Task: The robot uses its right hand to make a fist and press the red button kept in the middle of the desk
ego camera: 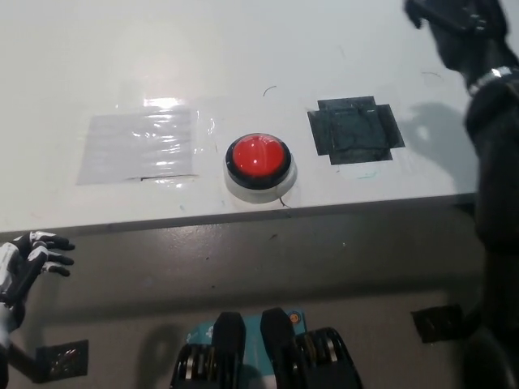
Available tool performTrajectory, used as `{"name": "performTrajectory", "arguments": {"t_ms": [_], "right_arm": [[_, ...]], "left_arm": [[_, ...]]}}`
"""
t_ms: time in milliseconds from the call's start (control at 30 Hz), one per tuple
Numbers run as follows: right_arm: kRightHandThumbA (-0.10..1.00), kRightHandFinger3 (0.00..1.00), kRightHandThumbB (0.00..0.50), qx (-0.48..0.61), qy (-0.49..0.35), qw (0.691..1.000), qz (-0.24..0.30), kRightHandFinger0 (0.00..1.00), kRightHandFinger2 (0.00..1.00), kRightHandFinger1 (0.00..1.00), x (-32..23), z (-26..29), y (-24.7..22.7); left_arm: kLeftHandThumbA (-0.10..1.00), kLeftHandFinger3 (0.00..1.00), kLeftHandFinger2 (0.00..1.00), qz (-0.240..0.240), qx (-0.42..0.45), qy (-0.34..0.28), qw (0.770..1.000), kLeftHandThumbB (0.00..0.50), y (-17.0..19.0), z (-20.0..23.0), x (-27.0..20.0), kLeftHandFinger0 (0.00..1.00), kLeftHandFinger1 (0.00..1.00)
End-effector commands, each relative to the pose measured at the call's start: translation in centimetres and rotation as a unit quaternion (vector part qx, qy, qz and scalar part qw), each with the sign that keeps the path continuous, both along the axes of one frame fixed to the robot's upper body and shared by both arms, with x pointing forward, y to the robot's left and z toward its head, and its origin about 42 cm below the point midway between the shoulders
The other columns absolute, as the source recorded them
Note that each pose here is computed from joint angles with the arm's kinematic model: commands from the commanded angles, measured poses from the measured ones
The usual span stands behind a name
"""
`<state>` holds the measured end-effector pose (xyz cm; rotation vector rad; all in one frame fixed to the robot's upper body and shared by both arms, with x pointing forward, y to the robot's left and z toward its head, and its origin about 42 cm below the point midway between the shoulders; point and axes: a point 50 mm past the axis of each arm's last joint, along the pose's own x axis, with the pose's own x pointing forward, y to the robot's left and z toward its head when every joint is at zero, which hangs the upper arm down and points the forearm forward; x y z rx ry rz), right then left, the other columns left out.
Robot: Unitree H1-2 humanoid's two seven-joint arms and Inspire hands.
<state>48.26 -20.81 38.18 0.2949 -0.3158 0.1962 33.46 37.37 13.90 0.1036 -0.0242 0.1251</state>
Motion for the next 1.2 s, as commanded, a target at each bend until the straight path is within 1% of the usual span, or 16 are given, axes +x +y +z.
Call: {"name": "performTrajectory", "arguments": {"t_ms": [0,100,133,200,233,267,400,467,633,733,833,967,1000,1033,1100,1167], "right_arm": [[0.64,0.48,0.06,0.003,-0.034,0.999,-0.012,0.0,0.4,0.16,-1.8,1.0,-2.1],[0.64,0.47,0.07,-0.002,-0.028,0.999,-0.022,0.0,0.39,0.15,-2.5,-0.2,-3.4],[0.64,0.46,0.071,-0.002,-0.026,0.999,-0.026,0.0,0.39,0.15,-2.8,-0.7,-3.8],[0.65,0.47,0.098,-0.004,-0.014,0.999,-0.042,0.0,0.4,0.15,-3.4,-1.9,-5.0],[0.64,0.47,0.083,-0.003,-0.012,0.999,-0.046,0.0,0.39,0.15,-3.6,-2.6,-5.6],[0.62,0.48,0.069,0.0,-0.008,0.999,-0.05,0.0,0.39,0.14,-3.9,-3.1,-6.0],[0.61,0.5,0.063,0.004,0.015,0.997,-0.075,0.0,0.4,0.15,-4.8,-5.0,-7.5],[0.61,0.52,0.049,0.0,0.021,0.996,-0.09,0.0,0.42,0.16,-5.6,-6.8,-9.1],[0.62,0.52,0.056,0.008,0.05,0.992,-0.117,0.0,0.42,0.18,-6.9,-9.0,-10.9],[0.61,0.53,0.064,0.012,0.075,0.988,-0.138,0.0,0.43,0.19,-8.2,-10.8,-12.2],[0.63,0.57,0.065,-0.012,0.097,0.982,-0.162,0.0,0.47,0.23,-9.6,-13.0,-13.7],[0.61,0.62,0.068,-0.011,0.112,0.979,-0.173,0.04,0.52,0.28,-10.3,-14.2,-14.5],[0.59,0.69,0.092,0.004,0.125,0.977,-0.174,0.04,0.56,0.29,-10.8,-14.6,-14.8],[0.58,0.72,0.085,0.008,0.127,0.977,-0.174,0.04,0.59,0.29,-11.0,-14.8,-15.0],[0.57,0.73,0.115,0.004,0.129,0.976,-0.177,0.17,0.68,0.42,-11.3,-15.2,-15.2],[0.57,0.48,0.127,-0.009,0.136,0.973,-0.185,0.16,0.4,0.3,-11.7,-15.6,-15.5]], "left_arm": [[0.58,0.45,0.49,-0.002,0.015,-0.026,1.0,0.014,1.0,1.5,0.2,0.43,0.43],[0.58,0.46,0.5,0.001,0.016,-0.024,1.0,0.02,0.9,1.6,0.2,0.45,0.45],[0.6,0.49,0.53,0.005,0.021,-0.019,1.0,0.041,0.9,1.5,0.2,0.48,0.48],[0.6,0.47,0.5,0.002,0.02,-0.02,1.0,0.03,0.9,1.6,0.3,0.45,0.44],[0.6,0.44,0.46,0.002,0.022,-0.022,1.0,0.028,0.9,1.6,0.4,0.39,0.39],[0.6,0.45,0.49,0.002,0.022,-0.022,1.0,0.026,0.9,1.7,0.3,0.45,0.44],[0.6,0.51,0.53,-0.004,0.022,-0.025,0.999,0.012,1.0,1.5,0.3,0.46,0.46],[0.59,0.46,0.5,0.004,0.019,-0.019,1.0,0.031,0.9,1.6,0.3,0.46,0.45],[0.6,0.48,0.53,-0.001,0.021,-0.019,1.0,0.018,1.0,1.6,0.3,0.49,0.48],[0.59,0.45,0.47,0.0,0.017,-0.02,1.0,0.019,1.0,1.6,0.3,0.41,0.41],[0.61,0.49,0.53,-0.002,0.026,-0.019,0.999,0.019,1.0,1.7,0.4,0.48,0.48],[0.58,0.47,0.52,-0.005,0.017,-0.025,1.0,0.002,1.2,1.7,0.6,0.49,0.48],[0.59,0.46,0.48,-0.004,0.02,-0.024,0.999,0.016,1.3,1.7,0.6,0.42,0.42],[0.59,0.46,0.49,-0.003,0.022,-0.026,0.999,0.025,1.3,1.7,0.7,0.42,0.43],[0.6,0.47,0.48,0.002,0.021,-0.025,0.999,0.03,1.2,1.4,0.5,0.42,0.42],[0.59,0.47,0.49,0.001,0.018,-0.025,1.0,0.016,1.1,1.5,0.4,0.41,0.43]]}}
